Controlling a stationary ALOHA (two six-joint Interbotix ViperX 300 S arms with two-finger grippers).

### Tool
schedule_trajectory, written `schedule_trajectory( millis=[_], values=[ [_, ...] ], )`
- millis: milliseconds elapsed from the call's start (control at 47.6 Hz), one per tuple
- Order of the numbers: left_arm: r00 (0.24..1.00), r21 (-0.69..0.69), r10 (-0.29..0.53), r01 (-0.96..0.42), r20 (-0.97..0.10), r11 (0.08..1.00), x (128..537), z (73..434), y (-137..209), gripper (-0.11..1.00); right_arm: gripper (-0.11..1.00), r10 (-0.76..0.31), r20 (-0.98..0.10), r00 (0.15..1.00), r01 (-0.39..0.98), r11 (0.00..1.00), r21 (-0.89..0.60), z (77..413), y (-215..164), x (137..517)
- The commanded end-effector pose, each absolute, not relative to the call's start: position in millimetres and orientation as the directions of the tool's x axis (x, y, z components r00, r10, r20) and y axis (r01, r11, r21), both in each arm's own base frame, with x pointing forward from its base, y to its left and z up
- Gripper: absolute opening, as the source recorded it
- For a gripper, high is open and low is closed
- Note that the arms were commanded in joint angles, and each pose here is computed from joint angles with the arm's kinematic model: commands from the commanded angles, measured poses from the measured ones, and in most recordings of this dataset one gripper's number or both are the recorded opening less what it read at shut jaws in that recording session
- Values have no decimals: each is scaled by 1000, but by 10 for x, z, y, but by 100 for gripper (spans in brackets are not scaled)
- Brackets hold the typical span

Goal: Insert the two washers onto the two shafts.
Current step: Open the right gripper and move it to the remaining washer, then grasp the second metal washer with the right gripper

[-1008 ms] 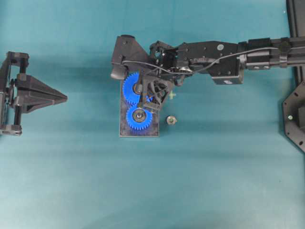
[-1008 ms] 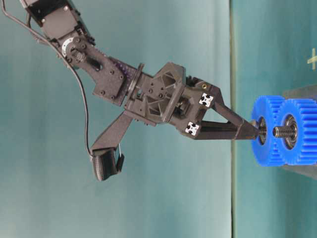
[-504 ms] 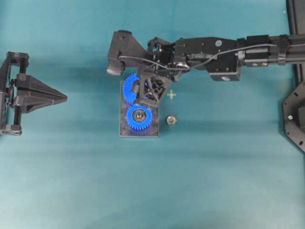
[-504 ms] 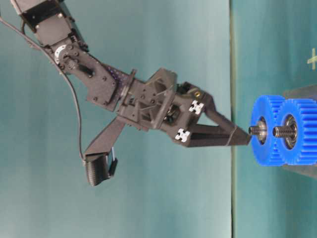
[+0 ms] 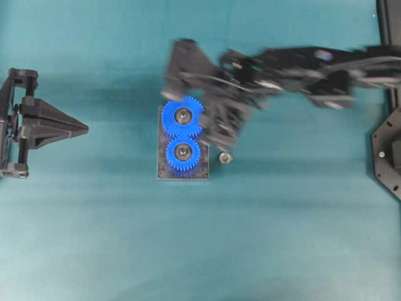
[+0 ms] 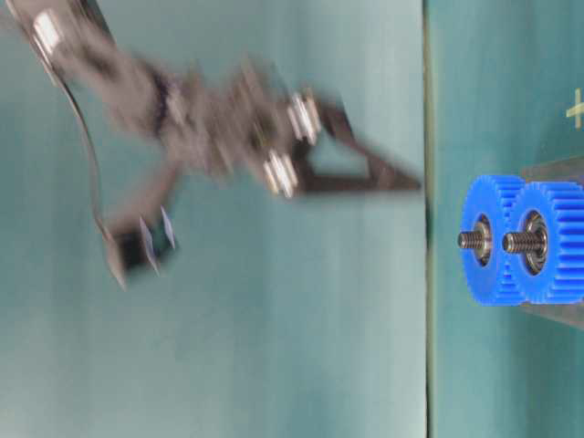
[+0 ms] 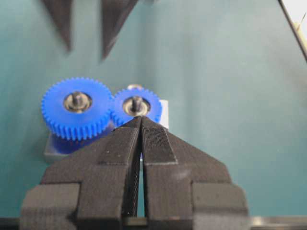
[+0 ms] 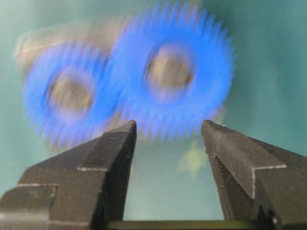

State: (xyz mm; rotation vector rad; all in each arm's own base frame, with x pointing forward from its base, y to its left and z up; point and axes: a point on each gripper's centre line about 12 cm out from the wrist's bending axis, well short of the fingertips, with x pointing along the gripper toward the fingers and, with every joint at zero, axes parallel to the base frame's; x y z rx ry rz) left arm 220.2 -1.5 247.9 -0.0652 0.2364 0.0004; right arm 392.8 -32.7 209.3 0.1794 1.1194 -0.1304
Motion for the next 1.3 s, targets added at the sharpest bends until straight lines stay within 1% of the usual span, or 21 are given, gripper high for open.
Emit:
schedule_trajectory(
  millis=[0, 105, 168, 252, 378, 462, 567, 714, 840, 966, 1113, 1197, 1281],
  values=[
    [975, -60, -6, -7, -222, 998, 2228, 2526, -12, 0, 60, 5, -893, 449, 165, 982, 88, 2166, -153, 3766],
    [975, -59, -6, -7, -224, 998, 2230, 2522, -12, 0, 60, 26, -910, 414, 146, 985, 95, 1959, -2, 3625],
    [975, -59, -6, -7, -224, 998, 2234, 2525, -12, 0, 61, 35, -910, 414, 147, 984, 104, 1825, 60, 3603],
    [974, -59, -6, -7, -225, 998, 2238, 2526, -12, 0, 63, 38, -898, 438, 157, 980, 118, 1644, 102, 3621],
    [975, -59, -6, -7, -224, 998, 2243, 2535, -12, 0, 70, 35, -884, 467, 161, 979, 124, 1470, 109, 3712],
    [975, -60, -8, -6, -222, 998, 2245, 2541, -16, 0, 74, 32, -892, 451, 159, 981, 115, 1336, 106, 3742],
    [976, -60, -6, -7, -219, 998, 2253, 2556, -12, 0, 75, 30, -911, 411, 163, 981, 106, 1153, 106, 3750],
    [975, -60, -6, -7, -221, 998, 2270, 2563, -12, 0, 75, 24, -922, 387, 165, 982, 94, 1050, 88, 3736],
    [974, -60, -8, -6, -225, 998, 2276, 2553, -16, 0, 74, 16, -923, 384, 175, 981, 90, 1030, 39, 3734],
    [973, -62, -6, -8, -230, 998, 2282, 2542, -12, 0, 74, 14, -922, 387, 179, 980, 90, 1031, 16, 3738],
    [973, -63, -8, -7, -230, 998, 2282, 2542, -16, 0, 69, 13, -925, 379, 183, 979, 89, 1004, 10, 3730],
    [973, -63, -8, -7, -230, 998, 2282, 2542, -16, 0, 64, 13, -925, 379, 181, 980, 88, 1000, 10, 3738],
    [973, -63, -9, -6, -230, 998, 2282, 2542, -19, 0, 57, 14, -927, 376, 178, 980, 87, 985, 22, 3746]
  ],
)
